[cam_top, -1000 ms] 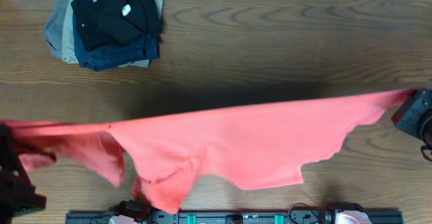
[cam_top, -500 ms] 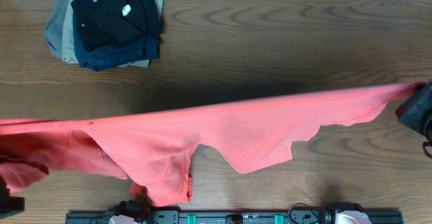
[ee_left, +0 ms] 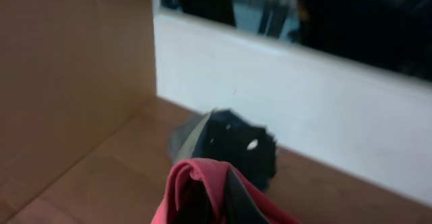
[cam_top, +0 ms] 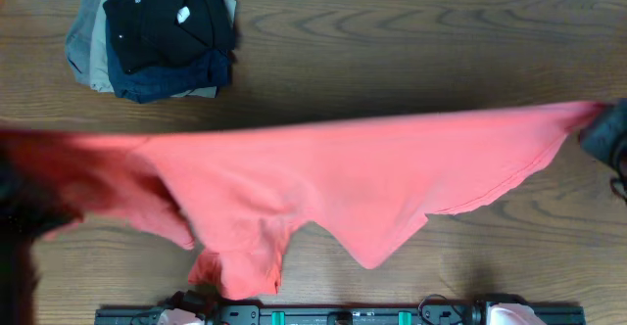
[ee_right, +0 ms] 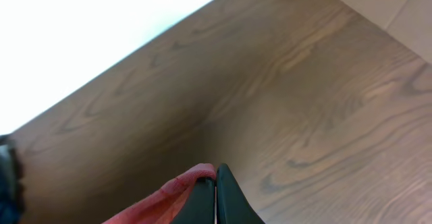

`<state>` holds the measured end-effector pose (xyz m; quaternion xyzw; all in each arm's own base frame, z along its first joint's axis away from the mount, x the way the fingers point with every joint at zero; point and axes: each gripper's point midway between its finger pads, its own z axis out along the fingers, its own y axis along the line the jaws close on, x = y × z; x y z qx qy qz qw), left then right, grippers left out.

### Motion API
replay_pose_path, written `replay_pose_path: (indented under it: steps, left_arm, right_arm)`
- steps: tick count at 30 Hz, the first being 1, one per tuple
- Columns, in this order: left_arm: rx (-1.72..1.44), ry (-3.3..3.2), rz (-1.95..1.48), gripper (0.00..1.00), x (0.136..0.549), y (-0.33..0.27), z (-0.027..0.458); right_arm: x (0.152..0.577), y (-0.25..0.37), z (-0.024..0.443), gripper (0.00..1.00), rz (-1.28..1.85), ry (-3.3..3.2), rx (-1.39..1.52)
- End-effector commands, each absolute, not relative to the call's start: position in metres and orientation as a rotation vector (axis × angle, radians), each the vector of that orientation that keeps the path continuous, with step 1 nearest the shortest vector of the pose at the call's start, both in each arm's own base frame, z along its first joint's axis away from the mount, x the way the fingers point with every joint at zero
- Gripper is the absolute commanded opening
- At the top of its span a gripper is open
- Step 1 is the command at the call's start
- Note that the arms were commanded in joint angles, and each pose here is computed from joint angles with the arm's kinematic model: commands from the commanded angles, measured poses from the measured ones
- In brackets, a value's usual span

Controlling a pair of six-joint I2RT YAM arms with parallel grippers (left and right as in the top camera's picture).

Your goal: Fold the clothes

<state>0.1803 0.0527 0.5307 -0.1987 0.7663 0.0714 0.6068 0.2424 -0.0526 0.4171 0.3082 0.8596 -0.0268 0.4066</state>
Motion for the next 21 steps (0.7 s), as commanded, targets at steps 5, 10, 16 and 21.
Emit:
replay_pose_path:
  steps: [5, 10, 16, 21]
  left_arm:
    - [-0.567, 1.812, 0.507, 0.06, 0.235, 0.071, 0.515]
    - [-0.550, 1.793, 0.539, 0.06, 0.250, 0.069, 0.520]
    - [-0.473, 1.833, 0.450, 0.06, 0.259, 0.054, 0.517]
    - [-0.413, 1.906, 0.401, 0.06, 0.261, 0.043, 0.503]
  right_arm:
    - [0.259, -0.097, 0.403, 0.01, -0.352, 2.163, 0.901]
    - [0.250, -0.113, 0.404, 0.01, -0.315, 2.154, 0.958]
    - [0.252, -0.097, 0.411, 0.01, -0.161, 2.179, 0.835]
    - [0.252, -0.088, 0.406, 0.01, -0.111, 2.224, 0.796]
